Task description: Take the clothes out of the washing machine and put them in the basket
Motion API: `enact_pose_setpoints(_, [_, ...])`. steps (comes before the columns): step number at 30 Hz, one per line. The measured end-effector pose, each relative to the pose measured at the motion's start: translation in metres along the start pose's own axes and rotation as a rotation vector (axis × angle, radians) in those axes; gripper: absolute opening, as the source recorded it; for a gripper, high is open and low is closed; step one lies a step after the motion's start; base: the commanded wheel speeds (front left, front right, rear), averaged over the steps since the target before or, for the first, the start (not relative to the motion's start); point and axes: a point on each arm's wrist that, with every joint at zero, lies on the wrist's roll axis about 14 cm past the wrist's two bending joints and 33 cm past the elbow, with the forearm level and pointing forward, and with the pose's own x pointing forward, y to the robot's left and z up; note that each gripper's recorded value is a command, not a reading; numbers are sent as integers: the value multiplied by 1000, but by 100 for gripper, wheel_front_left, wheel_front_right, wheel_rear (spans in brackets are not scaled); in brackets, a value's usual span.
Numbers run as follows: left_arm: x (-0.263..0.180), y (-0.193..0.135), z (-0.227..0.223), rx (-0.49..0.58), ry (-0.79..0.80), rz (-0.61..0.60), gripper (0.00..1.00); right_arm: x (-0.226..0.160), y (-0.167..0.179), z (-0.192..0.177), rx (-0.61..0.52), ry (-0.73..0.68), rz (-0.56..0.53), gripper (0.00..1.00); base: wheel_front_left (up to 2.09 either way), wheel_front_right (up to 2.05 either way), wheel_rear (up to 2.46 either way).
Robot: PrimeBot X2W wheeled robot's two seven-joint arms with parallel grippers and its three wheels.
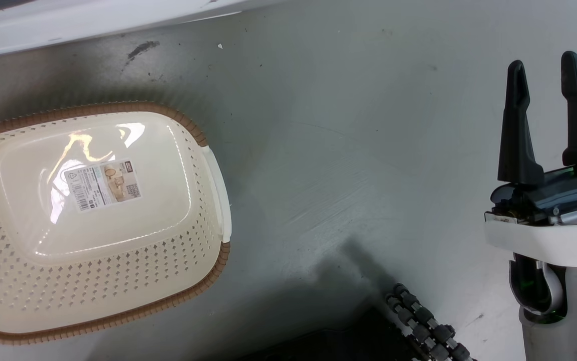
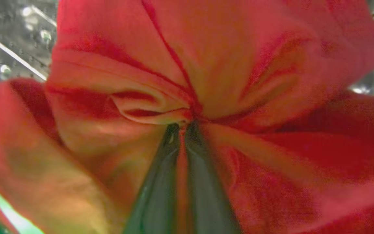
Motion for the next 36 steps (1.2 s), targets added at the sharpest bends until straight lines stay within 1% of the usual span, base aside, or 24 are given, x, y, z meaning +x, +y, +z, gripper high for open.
enact_pose_setpoints(8, [-12, 10, 14, 1, -121, 16, 0, -1, 3, 11, 8, -24, 9, 100, 0, 0, 0])
enact_pose_setpoints(13, [-29, 5, 20, 10, -201, 6, 0, -3, 10, 27, 3, -60, 28, 100, 0, 0, 0])
enact_pose_setpoints(24, [-101, -11, 48, 27, -431, -27, 0, -26, 21, 63, -15, -122, 54, 100, 0, 0, 0])
enact_pose_setpoints(29, [-136, -23, 46, 29, -509, -52, 0, -36, 34, 78, -18, -155, 89, 100, 0, 0, 0])
enact_pose_setpoints(36, [-182, -30, 27, 22, -572, -61, 0, -55, 48, 99, -10, -199, 128, 100, 0, 0, 0])
